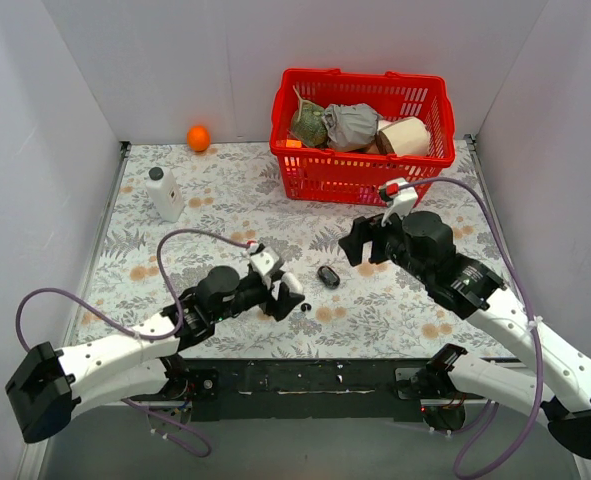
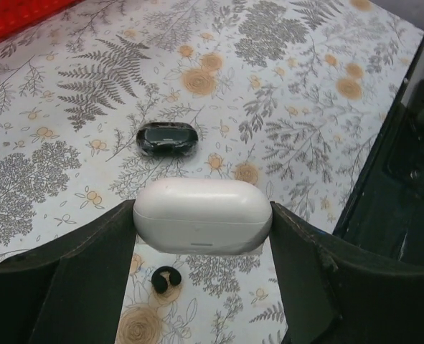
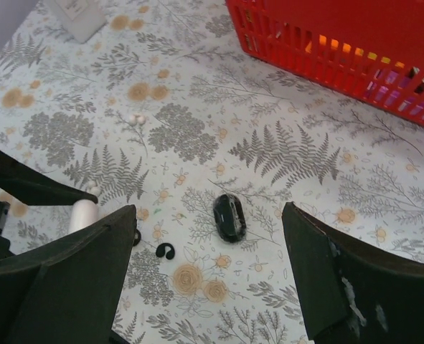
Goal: Insert the wireless bluetooth earbuds into the charging case
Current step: Pick up the charging case at the center of the board.
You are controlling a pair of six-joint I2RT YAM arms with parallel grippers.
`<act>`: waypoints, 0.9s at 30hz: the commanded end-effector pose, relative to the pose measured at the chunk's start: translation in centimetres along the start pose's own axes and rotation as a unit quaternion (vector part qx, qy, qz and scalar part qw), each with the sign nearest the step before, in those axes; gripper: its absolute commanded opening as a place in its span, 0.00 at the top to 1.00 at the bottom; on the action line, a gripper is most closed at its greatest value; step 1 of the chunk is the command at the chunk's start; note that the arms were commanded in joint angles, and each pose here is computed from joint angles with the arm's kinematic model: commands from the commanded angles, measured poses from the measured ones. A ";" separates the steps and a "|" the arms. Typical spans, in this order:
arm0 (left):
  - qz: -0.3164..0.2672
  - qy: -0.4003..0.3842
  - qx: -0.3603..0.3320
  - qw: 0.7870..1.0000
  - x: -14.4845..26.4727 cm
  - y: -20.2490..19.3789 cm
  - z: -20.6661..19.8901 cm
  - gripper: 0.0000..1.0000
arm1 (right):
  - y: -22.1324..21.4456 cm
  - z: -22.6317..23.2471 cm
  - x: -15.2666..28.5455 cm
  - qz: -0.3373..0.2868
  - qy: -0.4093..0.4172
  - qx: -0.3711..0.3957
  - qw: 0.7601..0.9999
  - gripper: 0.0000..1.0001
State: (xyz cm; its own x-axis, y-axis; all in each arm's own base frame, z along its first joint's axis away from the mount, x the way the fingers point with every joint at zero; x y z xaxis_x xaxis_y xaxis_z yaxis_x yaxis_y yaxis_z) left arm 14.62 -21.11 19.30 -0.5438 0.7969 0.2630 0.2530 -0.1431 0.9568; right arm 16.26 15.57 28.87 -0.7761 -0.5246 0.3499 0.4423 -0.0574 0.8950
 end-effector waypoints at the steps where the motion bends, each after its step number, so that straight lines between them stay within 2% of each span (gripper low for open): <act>1: -0.157 -0.058 -0.121 0.979 2.0 1.5 -0.4 1.00 | 3.7 2.4 0.5 -0.020 0.081 0.020 0.996 0.10; 4: -0.158 -0.045 -0.143 0.976 2.6 1.5 -0.1 1.00 | 4.2 3.6 0.5 0.015 0.131 0.037 0.991 0.10; 5: -0.147 -0.042 -0.161 0.975 2.6 1.3 0.1 1.00 | 3.4 3.7 -0.1 0.052 0.135 0.040 0.989 0.10; 9: -0.162 -0.017 -0.181 0.970 2.8 1.6 0.6 1.00 | 3.1 5.0 -0.9 0.122 0.183 0.037 0.975 0.11; 16: -0.148 0.012 -0.206 0.967 2.6 1.7 1.3 1.00 | 2.4 5.8 -1.1 0.110 0.222 0.015 0.969 0.11; 27: -0.151 0.012 -0.199 0.968 2.2 1.8 1.2 1.00 | 0.5 9.4 -3.5 0.150 0.233 0.041 0.960 0.11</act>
State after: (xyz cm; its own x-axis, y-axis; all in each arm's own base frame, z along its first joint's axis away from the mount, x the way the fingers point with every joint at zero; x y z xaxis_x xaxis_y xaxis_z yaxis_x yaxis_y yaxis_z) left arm 14.62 -18.61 19.95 -0.5600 0.8282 0.0219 -0.2118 -0.1687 0.9626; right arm 14.64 23.52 29.98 -0.3212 -0.8198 0.4741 0.5855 0.2216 0.7798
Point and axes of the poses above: each gripper's point midway between its finger pads, its own x axis back along the fingers, its own z axis along the line the jaws close on, y = z × x, the point moved 9 cm from there along x, back along the fingers, and after that the axes turned 4 degrees about -x, right-handed, at the moved point
